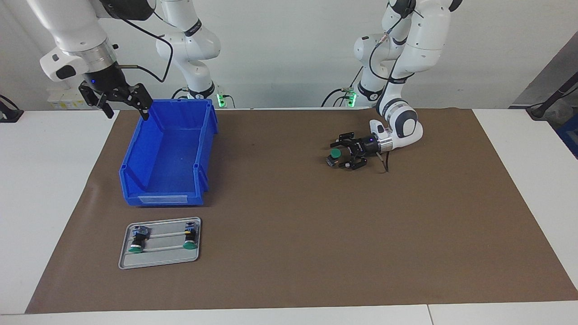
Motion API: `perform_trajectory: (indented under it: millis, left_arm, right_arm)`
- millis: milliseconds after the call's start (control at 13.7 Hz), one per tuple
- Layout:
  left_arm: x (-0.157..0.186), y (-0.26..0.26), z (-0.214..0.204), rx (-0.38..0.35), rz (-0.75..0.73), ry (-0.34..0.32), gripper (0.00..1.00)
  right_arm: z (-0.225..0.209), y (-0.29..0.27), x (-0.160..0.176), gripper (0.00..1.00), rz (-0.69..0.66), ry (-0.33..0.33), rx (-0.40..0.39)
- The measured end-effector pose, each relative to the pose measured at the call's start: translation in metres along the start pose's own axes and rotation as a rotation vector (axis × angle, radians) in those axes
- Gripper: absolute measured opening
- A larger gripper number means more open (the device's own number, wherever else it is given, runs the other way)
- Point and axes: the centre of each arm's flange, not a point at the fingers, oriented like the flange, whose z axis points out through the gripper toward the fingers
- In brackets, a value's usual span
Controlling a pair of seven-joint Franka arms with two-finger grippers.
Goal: Place and press button with both arms
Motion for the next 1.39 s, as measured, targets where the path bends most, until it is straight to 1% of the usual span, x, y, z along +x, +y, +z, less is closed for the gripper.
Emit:
perform_trajectory:
  millis: [220,366,586,733,879,952,1026,1099,1172,1245,1392]
  left_arm:
    - [0.000,-0.001,-0.002,0.002,-0.004,-0.002,0.99]
    - [0.001,-0.006,-0.010,-0.015,-0.009,-0.015,0.98]
    - [0.014,-0.038,-0.047,-0.046,0.009,-0.058,0.98]
    - [0.033,-0.068,-0.069,-0.037,-0.031,-0.076,0.98]
    - [0.065,-0.100,-0.077,-0.040,-0.096,-0.102,0.96]
    - [0.085,-0.116,-0.080,-0.050,-0.126,-0.129,0.96]
    - [0.107,-0.133,-0.085,-0.060,-0.161,-0.169,0.96]
    - [0.133,-0.150,-0.091,-0.069,-0.203,-0.228,0.96]
    - [0.162,-0.167,-0.097,-0.071,-0.242,-0.302,0.96]
    - [0.196,-0.182,-0.102,-0.058,-0.280,-0.381,0.96]
    - [0.267,-0.200,-0.099,-0.011,-0.363,-0.511,0.96]
  right_arm:
    - [0.000,0.000,0.000,1.00,0.000,0.000,0.000]
    - [0.000,0.000,0.000,1.00,0.000,0.000,0.000]
    - [0.000,0.000,0.000,1.00,0.000,0.000,0.000]
    - [0.000,0.000,0.000,1.00,0.000,0.000,0.000]
    - [0.000,0.000,0.000,1.00,0.000,0.000,0.000]
    - [0.000,0.000,0.000,1.00,0.000,0.000,0.000]
    - [0.000,0.000,0.000,1.00,0.000,0.000,0.000]
    - [0.000,0.000,0.000,1.00,0.000,0.000,0.000]
    - [0.000,0.000,0.000,1.00,0.000,0.000,0.000]
    - [0.000,0.000,0.000,1.00,0.000,0.000,0.000]
    - [0.000,0.000,0.000,1.00,0.000,0.000,0.000]
